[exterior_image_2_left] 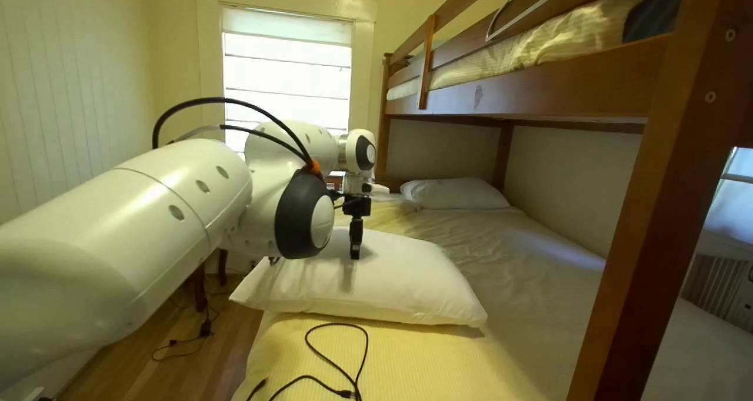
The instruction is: Move the pillow to the left
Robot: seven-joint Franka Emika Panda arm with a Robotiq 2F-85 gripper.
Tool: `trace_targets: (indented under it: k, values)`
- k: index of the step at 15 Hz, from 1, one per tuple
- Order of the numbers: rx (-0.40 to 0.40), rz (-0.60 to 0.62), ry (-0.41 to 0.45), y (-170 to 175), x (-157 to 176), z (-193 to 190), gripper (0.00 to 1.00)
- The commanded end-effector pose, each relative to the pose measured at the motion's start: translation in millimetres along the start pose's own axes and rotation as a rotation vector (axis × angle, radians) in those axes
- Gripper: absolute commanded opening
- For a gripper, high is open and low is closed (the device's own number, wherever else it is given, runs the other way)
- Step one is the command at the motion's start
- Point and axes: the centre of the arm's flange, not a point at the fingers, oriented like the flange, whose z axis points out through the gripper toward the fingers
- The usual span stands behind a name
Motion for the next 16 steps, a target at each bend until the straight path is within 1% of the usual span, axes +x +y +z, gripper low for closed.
trace_targets:
  k: [1,2,4,5,6,8,9,11,12,13,14,16]
  values:
    - [-0.016,0.044,-0.141,54.9,-13.0,55.0,0.75]
    - [-0.050,0.064,-0.147,53.5,-8.0,64.7,0.74]
    - [-0.120,0.108,-0.187,55.7,3.5,86.8,0.59]
    - [-0.160,0.131,-0.178,56.9,9.8,101.1,0.50]
    - [-0.185,0.139,-0.189,58.5,15.5,116.0,0.44]
    - [-0.220,0.130,-0.192,59.7,23.4,147.1,0.30]
    - [-0.227,0.133,-0.170,58.9,27.3,162.9,0.24]
    - [-0.207,0.146,-0.114,55.0,30.9,194.4,0.10]
    - [-0.161,0.172,-0.050,50.0,33.3,209.9,0.04]
    - [-0.134,0.173,-0.020,43.2,36.1,216.4,0.01]
    - [-0.103,0.169,0.014,29.3,42.2,216.2,0.00]
    - [-0.029,0.179,0.050,11.5,45.9,210.0,0.00]
